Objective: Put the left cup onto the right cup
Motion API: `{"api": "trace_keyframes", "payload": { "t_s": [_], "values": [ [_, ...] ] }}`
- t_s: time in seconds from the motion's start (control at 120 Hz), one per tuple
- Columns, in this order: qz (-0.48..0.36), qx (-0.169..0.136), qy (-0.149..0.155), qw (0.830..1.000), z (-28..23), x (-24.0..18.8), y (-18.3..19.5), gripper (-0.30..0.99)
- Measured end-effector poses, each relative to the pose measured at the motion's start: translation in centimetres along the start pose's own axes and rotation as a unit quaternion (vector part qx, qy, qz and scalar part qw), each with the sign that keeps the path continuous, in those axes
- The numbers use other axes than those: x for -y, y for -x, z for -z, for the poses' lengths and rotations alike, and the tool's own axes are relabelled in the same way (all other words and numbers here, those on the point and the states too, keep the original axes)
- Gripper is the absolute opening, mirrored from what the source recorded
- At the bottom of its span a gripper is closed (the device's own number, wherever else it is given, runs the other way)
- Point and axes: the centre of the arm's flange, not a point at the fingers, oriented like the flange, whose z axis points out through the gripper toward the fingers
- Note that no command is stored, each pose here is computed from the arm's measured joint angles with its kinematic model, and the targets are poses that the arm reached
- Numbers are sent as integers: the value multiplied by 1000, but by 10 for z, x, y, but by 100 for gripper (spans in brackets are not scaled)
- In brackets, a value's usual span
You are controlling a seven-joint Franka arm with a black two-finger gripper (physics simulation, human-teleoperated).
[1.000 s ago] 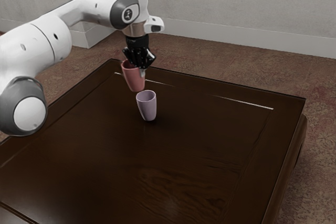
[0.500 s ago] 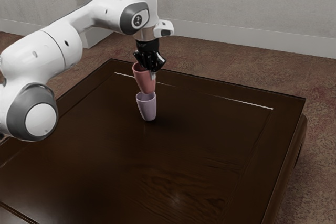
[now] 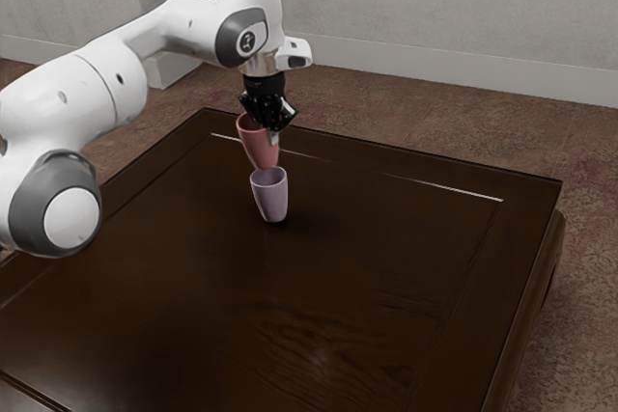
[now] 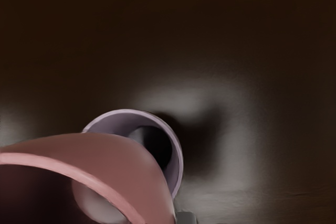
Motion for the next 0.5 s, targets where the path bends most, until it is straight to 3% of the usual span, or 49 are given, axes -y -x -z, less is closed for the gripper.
{"api": "trace_keyframes", "payload": {
  "t_s": [0.5],
  "values": [
    [5,3,12,1000,12,-21,9,-9]
  ]
}}
